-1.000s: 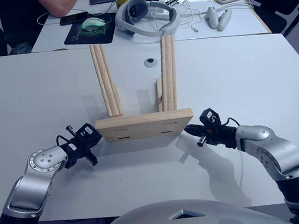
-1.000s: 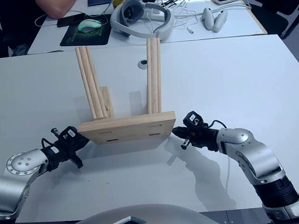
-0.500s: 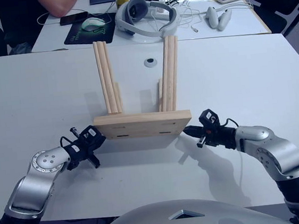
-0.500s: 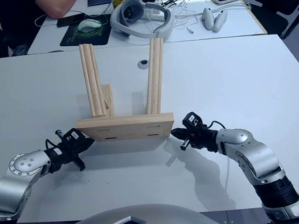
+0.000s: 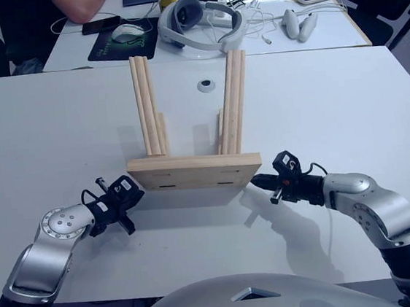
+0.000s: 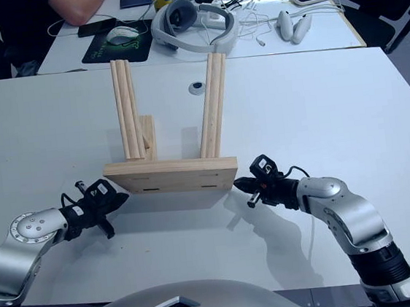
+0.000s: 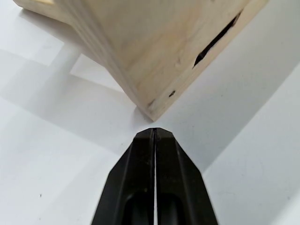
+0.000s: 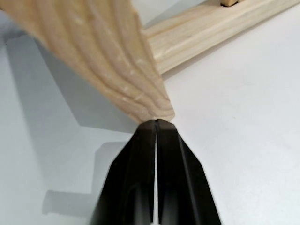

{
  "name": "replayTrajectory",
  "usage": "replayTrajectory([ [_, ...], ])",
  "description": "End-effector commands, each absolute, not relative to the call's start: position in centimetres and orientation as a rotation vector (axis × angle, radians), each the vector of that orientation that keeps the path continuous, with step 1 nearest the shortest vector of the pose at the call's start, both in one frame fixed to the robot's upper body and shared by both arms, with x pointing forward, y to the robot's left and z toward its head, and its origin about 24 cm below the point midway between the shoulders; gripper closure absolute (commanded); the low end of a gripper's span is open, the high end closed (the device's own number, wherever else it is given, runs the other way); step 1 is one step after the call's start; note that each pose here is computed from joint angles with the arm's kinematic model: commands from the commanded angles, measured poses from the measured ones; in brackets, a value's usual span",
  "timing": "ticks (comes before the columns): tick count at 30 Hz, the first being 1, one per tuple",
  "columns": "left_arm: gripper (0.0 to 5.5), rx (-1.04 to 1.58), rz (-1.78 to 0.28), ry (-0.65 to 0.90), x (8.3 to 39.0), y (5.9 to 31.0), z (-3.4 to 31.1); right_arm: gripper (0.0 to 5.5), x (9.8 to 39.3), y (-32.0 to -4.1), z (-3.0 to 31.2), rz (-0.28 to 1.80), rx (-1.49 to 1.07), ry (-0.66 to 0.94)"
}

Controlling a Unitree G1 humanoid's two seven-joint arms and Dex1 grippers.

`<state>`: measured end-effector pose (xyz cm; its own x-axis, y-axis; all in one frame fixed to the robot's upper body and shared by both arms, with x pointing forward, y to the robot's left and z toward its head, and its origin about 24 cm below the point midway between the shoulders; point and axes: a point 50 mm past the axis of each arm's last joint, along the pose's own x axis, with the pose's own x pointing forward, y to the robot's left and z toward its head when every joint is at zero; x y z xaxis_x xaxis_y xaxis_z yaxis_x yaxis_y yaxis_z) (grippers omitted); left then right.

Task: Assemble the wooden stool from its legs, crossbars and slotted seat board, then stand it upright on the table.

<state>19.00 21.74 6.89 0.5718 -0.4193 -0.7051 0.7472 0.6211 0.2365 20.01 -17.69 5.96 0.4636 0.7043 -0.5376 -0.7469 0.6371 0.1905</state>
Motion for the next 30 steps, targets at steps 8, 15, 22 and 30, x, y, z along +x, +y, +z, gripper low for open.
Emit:
replayTrajectory([
  [8,5.48,0.525,-0.608,0.616,15.9,22.3,7.0,5.5,18.9,-19.2,6.6,0.893,-0.121,0.647],
  [15,5.48,0.316,-0.296,0.569,7.7,20.3,8.9,5.5,19.3,-21.0,8.7,1.069,-0.209,0.694],
  [22,5.48,0.24,0.05,0.541,2.4,17.6,9.5,5.5,22.1,-19.5,9.4,1.255,-0.272,0.675],
  [30,5.48,0.552,-0.247,0.386,12.5,22.5,10.5,5.5,15.6,-18.4,6.5,0.963,-0.123,0.643],
])
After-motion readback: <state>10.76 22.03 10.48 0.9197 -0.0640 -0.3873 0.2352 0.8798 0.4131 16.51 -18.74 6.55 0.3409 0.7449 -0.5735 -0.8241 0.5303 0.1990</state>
